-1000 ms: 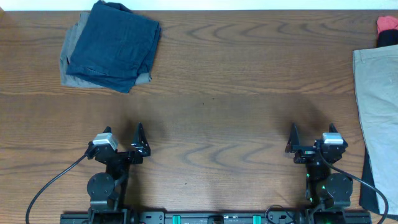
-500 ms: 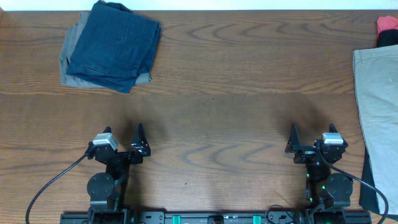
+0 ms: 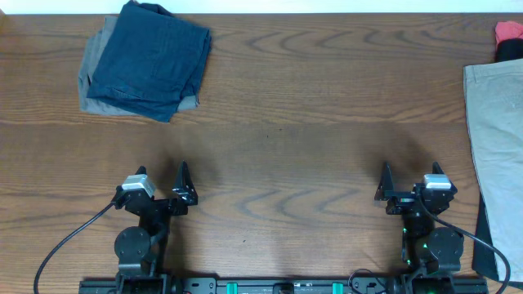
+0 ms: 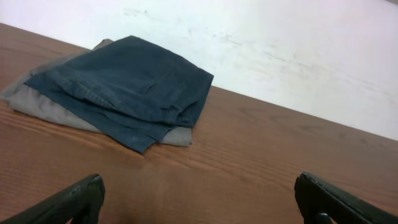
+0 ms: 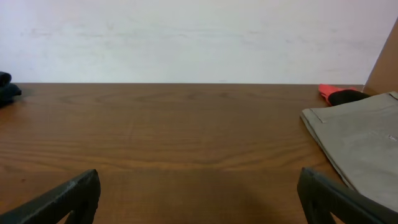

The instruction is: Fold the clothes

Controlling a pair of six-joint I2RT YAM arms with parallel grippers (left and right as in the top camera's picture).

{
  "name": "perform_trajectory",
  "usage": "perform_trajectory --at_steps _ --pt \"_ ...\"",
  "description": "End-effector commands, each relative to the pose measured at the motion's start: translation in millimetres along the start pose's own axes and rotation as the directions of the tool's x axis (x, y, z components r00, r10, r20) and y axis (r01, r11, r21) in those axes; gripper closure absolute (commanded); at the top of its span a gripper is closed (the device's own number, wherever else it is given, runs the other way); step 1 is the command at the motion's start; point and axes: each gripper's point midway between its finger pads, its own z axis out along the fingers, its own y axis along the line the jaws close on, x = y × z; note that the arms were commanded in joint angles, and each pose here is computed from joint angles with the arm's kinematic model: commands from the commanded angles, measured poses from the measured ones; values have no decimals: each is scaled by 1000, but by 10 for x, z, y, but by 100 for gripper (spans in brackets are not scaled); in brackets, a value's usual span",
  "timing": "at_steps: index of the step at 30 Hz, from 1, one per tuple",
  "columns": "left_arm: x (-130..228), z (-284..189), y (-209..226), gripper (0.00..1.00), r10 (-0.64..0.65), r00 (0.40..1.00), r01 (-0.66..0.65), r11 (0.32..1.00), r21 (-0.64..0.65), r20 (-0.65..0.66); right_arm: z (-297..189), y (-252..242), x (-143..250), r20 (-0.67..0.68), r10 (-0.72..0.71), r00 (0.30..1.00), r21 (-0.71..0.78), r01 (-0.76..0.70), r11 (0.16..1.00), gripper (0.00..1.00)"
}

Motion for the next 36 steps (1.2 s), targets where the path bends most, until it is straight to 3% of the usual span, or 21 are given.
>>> perform_trajectory --at_steps 1,22,25,27,30,33,36 --pt "146 9 48 2 3 999 -4 1000 -12 -44 1 -16 15 0 15 1000 6 -15 1000 1" --pt "145 9 48 2 3 999 -4 1000 -12 -43 1 -16 14 1 15 1000 6 -15 1000 1" --pt "145 9 47 2 3 999 -4 1000 -11 -44 -7 122 -114 44 113 993 -80 -109 991 1" --pt "146 9 48 2 3 999 -4 1000 -12 -44 -52 382 -186 13 286 958 -239 -274 931 1" --pt "146 9 48 2 3 999 -4 1000 -12 -44 -217 827 -94 -209 449 868 -439 -494 750 1" --pt "145 9 48 2 3 999 -4 1000 -12 -43 -257 892 -125 -268 517 813 -452 -580 678 1" --pt "146 9 48 2 3 999 -4 1000 -12 -44 -314 956 -285 -340 638 690 -458 -715 529 1"
